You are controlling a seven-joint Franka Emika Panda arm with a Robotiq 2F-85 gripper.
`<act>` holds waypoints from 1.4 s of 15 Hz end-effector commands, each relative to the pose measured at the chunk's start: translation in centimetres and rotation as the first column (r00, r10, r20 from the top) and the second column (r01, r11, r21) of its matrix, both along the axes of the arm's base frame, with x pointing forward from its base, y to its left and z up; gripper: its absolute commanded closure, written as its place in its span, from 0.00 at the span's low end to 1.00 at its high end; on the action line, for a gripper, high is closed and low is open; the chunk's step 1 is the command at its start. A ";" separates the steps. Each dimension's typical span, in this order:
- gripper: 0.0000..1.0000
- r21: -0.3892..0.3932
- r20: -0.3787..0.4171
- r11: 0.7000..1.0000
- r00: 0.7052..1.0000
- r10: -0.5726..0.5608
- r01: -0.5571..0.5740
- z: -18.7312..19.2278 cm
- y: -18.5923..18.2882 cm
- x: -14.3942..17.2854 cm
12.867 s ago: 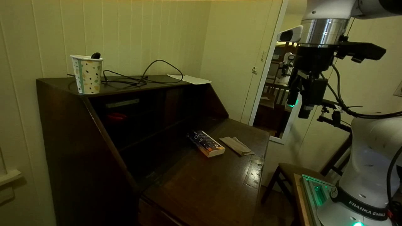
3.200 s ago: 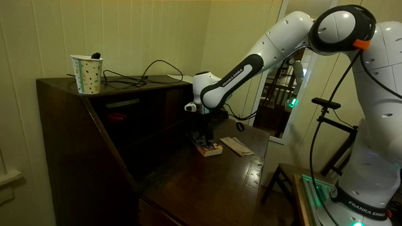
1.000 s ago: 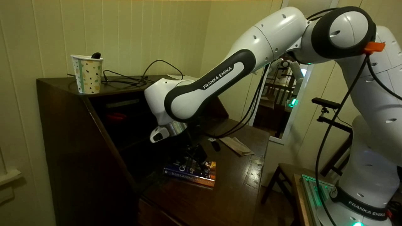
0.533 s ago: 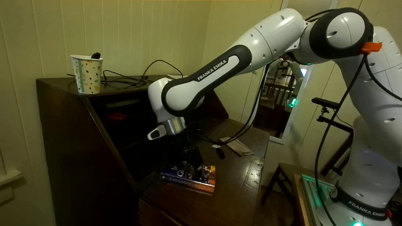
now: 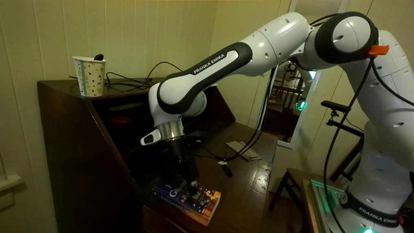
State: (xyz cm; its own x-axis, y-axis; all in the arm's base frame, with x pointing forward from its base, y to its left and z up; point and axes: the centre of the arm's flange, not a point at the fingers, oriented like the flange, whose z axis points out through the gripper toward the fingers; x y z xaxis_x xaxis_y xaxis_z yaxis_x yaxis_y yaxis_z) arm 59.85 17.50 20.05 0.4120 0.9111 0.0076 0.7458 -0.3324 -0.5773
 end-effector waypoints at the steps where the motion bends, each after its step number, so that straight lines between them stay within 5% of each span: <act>1: 0.00 0.074 -0.036 0.997 0.999 -0.002 0.005 -2.9 3.7 1.7; 6: 0.00 0.092 -0.054 0.996 0.998 0.019 -0.014 -3.0 6.5 2.3; 12: 0.00 0.112 -0.079 0.994 0.997 0.005 0.004 -2.3 4.9 1.0; 17: 0.00 0.119 0.011 0.987 0.994 0.105 -0.106 1.3 4.7 -2.3; 21: 0.00 0.048 0.061 0.992 0.991 0.115 -0.118 4.4 7.0 -4.8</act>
